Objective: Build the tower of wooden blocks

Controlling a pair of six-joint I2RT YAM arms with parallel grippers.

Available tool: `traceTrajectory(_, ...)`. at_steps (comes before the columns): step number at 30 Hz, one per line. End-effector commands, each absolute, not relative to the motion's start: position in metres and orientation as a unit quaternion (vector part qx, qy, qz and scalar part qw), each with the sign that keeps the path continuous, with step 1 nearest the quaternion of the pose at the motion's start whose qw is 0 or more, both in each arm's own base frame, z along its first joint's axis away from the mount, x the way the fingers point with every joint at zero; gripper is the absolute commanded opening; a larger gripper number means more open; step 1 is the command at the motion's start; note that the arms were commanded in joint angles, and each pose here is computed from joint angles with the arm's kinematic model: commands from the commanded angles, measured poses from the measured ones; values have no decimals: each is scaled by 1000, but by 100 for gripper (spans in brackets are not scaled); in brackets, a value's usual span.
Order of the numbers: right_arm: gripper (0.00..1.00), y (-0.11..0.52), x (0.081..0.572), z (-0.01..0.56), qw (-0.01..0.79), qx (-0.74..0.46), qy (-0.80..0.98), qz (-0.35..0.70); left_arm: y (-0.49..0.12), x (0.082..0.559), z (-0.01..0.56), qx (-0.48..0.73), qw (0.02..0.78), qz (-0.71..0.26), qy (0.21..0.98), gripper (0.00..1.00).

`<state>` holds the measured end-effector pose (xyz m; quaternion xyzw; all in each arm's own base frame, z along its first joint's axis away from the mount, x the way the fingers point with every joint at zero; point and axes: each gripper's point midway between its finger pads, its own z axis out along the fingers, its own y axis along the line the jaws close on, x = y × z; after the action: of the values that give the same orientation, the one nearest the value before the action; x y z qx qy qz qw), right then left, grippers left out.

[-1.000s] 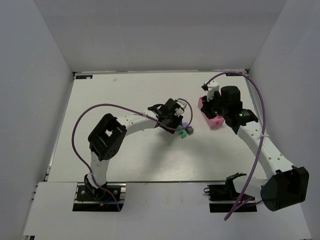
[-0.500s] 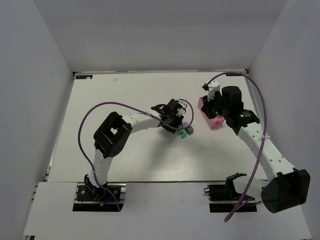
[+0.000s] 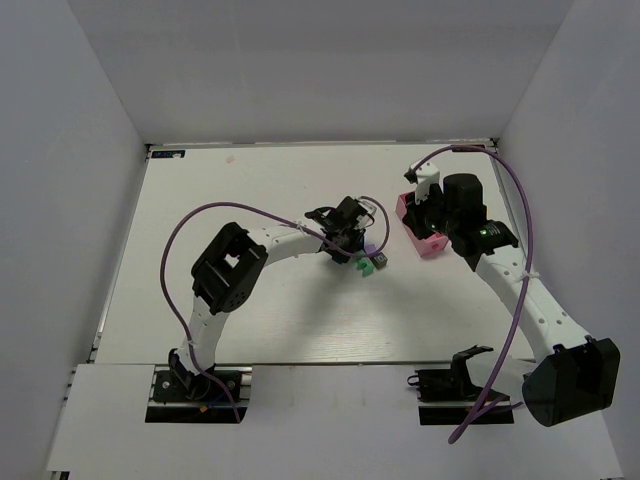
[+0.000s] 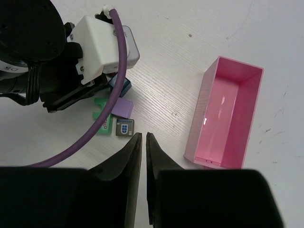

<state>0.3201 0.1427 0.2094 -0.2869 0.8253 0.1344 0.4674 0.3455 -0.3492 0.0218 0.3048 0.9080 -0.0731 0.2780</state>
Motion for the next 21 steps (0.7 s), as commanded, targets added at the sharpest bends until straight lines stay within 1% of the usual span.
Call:
traceTrajectory(1,14,142,323,221,489,-285,814,135,-351,350,39,306,290,-70,904,39)
traceTrajectory(2,14,143,323,222,489,-286,813,136,-350,352,44,309,297,-66,901,34)
traceTrajectory(6,14,141,323,221,489,-284,814,134,-334,345,50,324,288,-54,899,25)
traceTrajectory(10,14,142,322,221,488,-287,813,136,-323,343,62,364,291,-49,883,23)
traceTrajectory(11,14,143,322,221,488,-288,812,139,-317,340,60,373,278,-47,884,23)
traceTrajectory(13,14,143,321,222,489,-291,811,139,-308,340,63,394,272,-35,877,23)
traceTrajectory(14,14,143,320,222,488,-290,811,142,-304,342,74,398,278,-38,873,23)
traceTrajectory(17,14,143,319,225,492,-292,808,145,-288,337,71,427,269,-38,862,23)
traceTrajectory(18,14,143,319,224,490,-293,808,144,-286,337,82,433,282,-53,854,23)
traceTrajectory(20,16,144,318,223,488,-295,808,148,-275,335,80,450,283,-62,845,23)
traceTrajectory(21,16,145,318,224,490,-297,806,149,-279,335,83,459,291,-82,836,23)
